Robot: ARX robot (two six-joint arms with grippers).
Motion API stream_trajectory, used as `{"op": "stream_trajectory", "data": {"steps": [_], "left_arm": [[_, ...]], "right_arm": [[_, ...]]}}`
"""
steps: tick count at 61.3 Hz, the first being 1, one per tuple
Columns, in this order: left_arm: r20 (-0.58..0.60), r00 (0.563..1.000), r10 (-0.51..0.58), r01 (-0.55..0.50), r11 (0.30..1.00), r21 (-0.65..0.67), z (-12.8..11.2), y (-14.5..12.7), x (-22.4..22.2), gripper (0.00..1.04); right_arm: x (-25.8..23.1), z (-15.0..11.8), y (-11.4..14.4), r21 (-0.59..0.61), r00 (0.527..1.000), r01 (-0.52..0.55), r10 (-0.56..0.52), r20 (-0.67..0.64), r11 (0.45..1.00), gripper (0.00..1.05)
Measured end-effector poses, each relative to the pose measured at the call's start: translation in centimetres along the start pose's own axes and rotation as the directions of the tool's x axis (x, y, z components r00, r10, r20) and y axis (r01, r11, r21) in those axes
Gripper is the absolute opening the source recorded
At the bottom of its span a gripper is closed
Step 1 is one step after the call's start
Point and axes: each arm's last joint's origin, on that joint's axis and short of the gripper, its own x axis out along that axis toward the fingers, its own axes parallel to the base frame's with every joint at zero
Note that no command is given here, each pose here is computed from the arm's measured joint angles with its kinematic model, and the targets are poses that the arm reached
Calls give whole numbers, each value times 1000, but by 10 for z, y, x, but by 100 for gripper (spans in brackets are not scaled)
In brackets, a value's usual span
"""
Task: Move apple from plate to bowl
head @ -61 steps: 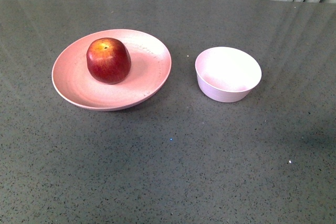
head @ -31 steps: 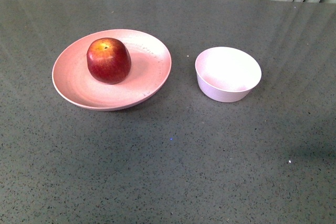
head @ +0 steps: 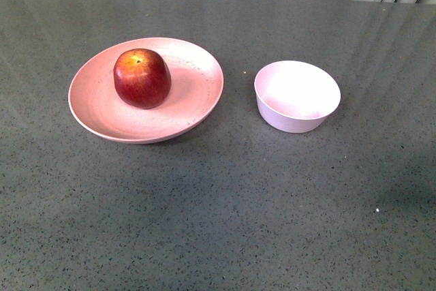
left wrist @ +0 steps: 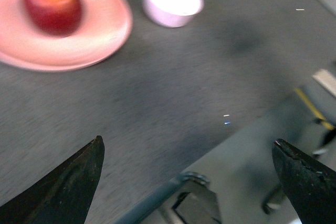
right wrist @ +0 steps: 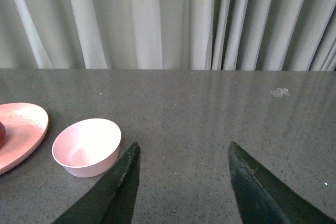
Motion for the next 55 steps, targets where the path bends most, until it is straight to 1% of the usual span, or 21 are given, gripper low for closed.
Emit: {"op": "stream_trajectory", "data": {"steps": [1,3,9,14,23,41,55], "left_arm": [[-2,1000,-25,25,1000,5,3,1,4,96],[11,1000,-29,29,999,27,13,6,14,96],[68,998,7,-12,998,66,43,16,43,96],[110,992,64,-73,995,73,65,30,75,96],[111,984,141,-147,988,42,79,48,111,96],[68,972,224,-226,974,30,81,68,161,96],[73,957,282,-285,958,36,83,78,180,96]], "right_arm": [[0,0,0,0,1000,0,0,-1,1000,66],[0,0,0,0,1000,2,-2,0,1000,75],[0,0,0,0,1000,1,-1,0,1000,96],[0,0,0,0,1000,1,-1,0,1000,96],[0,0,0,0,1000,1,-1,0,1000,96],[0,0,0,0,1000,1,-1,0,1000,96],[0,0,0,0,1000,1,-1,0,1000,96]]}}
